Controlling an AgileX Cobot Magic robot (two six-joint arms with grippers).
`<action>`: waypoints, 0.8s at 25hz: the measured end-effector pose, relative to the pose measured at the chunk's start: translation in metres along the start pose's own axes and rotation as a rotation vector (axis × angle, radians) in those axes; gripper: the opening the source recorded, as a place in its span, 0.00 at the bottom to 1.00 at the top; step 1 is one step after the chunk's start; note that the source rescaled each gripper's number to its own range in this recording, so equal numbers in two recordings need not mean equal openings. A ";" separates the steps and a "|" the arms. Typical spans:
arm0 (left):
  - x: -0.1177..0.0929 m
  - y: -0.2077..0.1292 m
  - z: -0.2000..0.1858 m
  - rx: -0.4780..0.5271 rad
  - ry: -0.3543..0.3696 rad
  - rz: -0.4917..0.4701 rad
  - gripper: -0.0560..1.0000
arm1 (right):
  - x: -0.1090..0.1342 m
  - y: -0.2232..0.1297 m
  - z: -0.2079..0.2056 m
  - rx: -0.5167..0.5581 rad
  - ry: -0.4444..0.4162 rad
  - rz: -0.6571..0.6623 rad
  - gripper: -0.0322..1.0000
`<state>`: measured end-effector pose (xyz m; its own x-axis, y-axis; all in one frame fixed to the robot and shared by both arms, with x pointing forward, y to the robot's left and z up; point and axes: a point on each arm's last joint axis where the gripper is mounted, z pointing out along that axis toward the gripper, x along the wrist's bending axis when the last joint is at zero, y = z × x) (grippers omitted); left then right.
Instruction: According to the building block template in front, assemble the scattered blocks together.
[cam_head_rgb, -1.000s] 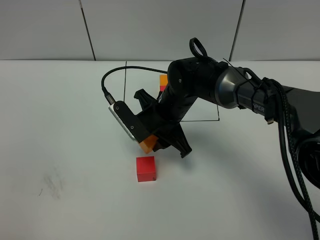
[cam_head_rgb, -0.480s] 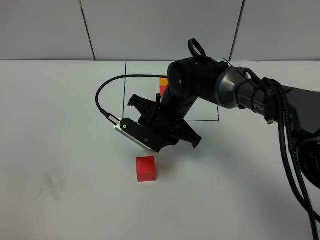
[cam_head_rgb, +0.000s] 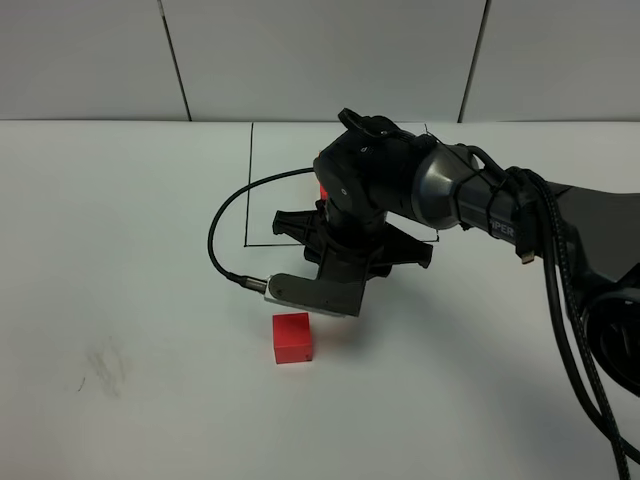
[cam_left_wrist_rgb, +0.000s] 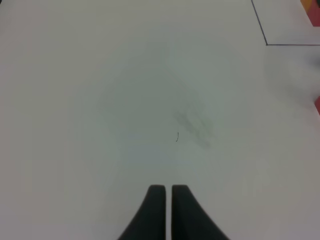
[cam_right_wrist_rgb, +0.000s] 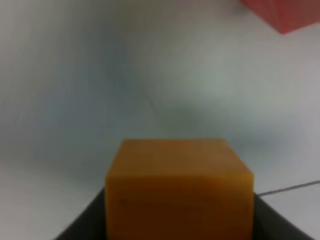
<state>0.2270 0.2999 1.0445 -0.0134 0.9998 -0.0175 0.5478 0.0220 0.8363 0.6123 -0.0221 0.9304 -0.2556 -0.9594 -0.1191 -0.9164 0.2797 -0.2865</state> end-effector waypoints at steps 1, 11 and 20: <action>0.000 0.000 0.000 0.000 0.000 0.000 0.06 | -0.001 0.000 0.000 0.013 0.006 -0.017 0.51; 0.000 0.000 0.000 0.000 0.000 0.000 0.06 | -0.008 0.004 -0.002 0.065 -0.001 -0.079 0.51; 0.000 0.000 0.000 0.000 0.000 0.000 0.06 | -0.026 0.005 -0.020 0.021 -0.088 -0.011 0.51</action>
<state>0.2270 0.2999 1.0445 -0.0134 0.9998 -0.0175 0.5478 0.0220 0.8363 0.6081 0.0031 0.9506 -0.2168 -0.9557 -0.1990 -0.9120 0.2710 -0.3080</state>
